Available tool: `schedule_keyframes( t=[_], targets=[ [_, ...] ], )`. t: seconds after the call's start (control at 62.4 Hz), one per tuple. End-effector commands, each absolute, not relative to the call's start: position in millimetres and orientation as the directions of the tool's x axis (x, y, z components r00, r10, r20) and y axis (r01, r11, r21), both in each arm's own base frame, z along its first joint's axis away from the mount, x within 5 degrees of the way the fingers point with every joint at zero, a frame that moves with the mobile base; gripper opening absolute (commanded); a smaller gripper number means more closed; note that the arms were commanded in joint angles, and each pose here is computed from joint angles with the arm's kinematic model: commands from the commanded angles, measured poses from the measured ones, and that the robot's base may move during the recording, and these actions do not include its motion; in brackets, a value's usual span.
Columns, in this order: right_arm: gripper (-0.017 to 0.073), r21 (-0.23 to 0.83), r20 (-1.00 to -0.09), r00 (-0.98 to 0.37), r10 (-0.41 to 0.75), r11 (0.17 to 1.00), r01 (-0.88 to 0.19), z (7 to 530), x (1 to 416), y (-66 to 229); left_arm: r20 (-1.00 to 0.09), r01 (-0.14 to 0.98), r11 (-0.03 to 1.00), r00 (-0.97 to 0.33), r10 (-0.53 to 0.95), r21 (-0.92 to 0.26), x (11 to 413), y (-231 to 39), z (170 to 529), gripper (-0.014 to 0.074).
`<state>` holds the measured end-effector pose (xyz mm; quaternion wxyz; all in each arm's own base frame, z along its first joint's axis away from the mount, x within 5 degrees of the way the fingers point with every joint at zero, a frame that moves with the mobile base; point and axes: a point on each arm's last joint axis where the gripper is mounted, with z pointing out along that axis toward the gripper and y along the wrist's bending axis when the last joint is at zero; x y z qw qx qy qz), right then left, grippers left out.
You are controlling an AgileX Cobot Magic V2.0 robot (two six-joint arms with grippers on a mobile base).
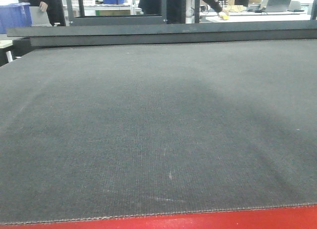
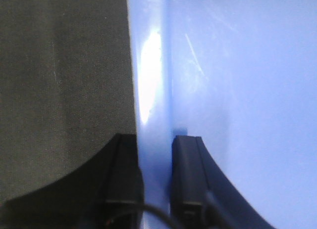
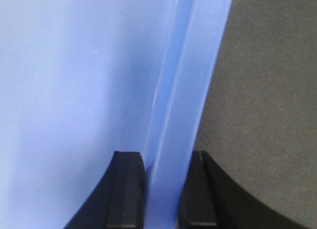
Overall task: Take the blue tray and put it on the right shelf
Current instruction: 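Lift the blue tray off the table with both grippers, then hold the tray in both grippers while the base backs away and turns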
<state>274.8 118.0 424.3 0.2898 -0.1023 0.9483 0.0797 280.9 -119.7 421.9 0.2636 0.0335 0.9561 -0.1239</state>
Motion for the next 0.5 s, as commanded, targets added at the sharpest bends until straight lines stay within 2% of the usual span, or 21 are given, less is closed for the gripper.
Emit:
schedule_keyframes(
  t=[0.0, 0.481],
  targets=[
    [0.0057, 0.082, -0.657, -0.738, -0.157, 0.957, -0.277, 446.3, 264.8, 114.7, -0.499, 0.146, 0.967, -0.866, 0.022, -0.211, 264.1, -114.7, 435.1, -0.0048],
    [0.0057, 0.082, -0.657, -0.738, -0.157, 0.957, -0.277, 446.3, 264.8, 114.7, -0.498, 0.146, 0.966, -0.867, 0.022, -0.212, 264.0, -114.9, 435.1, -0.0048]
  ],
)
